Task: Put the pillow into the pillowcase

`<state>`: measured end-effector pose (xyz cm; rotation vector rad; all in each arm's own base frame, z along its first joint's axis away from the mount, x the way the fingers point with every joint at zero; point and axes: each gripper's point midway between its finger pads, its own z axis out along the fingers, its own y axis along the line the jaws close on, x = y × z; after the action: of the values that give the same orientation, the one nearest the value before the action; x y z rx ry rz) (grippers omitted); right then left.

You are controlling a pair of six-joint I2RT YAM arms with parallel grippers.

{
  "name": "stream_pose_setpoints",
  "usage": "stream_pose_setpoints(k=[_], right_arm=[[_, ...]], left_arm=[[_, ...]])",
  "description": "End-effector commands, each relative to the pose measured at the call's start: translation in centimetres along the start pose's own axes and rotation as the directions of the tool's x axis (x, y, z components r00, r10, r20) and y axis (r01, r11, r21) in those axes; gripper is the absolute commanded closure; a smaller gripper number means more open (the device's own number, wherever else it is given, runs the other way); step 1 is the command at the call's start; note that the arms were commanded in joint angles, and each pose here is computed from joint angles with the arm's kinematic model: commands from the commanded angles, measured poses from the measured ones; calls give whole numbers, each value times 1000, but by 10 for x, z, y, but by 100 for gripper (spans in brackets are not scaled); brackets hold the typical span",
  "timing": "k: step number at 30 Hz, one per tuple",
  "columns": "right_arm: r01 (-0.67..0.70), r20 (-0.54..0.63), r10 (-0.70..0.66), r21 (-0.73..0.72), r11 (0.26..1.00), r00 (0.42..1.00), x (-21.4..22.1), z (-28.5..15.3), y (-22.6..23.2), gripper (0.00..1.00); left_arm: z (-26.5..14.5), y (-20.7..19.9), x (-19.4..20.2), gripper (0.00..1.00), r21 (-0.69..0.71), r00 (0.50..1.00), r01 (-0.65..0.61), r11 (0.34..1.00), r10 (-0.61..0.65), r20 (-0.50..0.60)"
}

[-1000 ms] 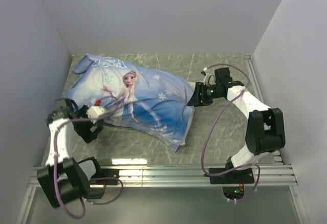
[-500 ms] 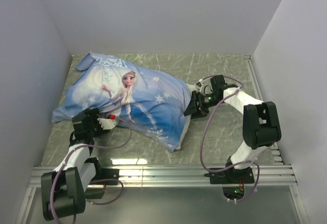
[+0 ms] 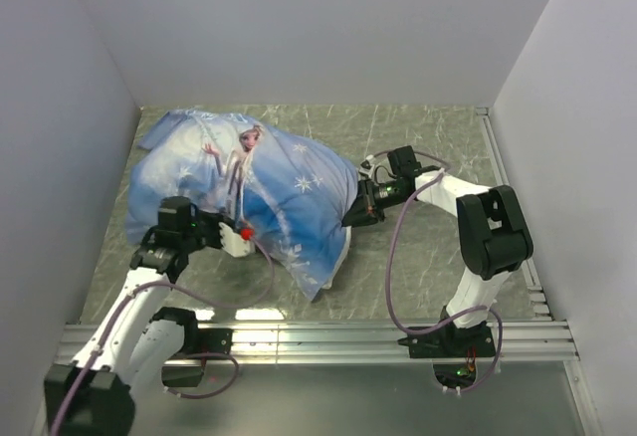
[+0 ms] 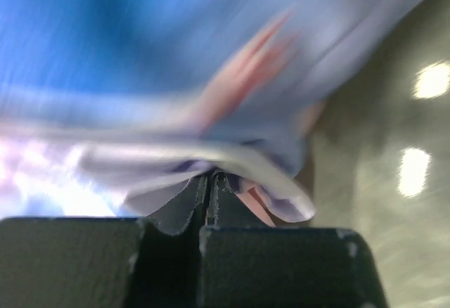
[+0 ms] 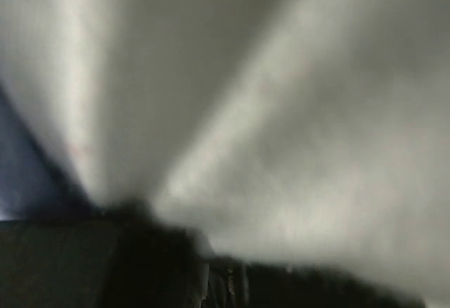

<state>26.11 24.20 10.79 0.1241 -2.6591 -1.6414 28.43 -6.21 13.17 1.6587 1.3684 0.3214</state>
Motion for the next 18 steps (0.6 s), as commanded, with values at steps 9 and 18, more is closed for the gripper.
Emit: stream_pose_setpoints(k=[9, 18], right_arm=[[43, -23, -45, -89, 995, 999, -2, 22, 39, 100], [207, -72, -206, 4, 978, 976, 14, 9, 37, 100]], left_arm=[[49, -11, -130, 100, 401, 864, 285, 871, -414, 287], [-10, 90, -130, 100, 269, 761, 489, 830, -556, 334]])
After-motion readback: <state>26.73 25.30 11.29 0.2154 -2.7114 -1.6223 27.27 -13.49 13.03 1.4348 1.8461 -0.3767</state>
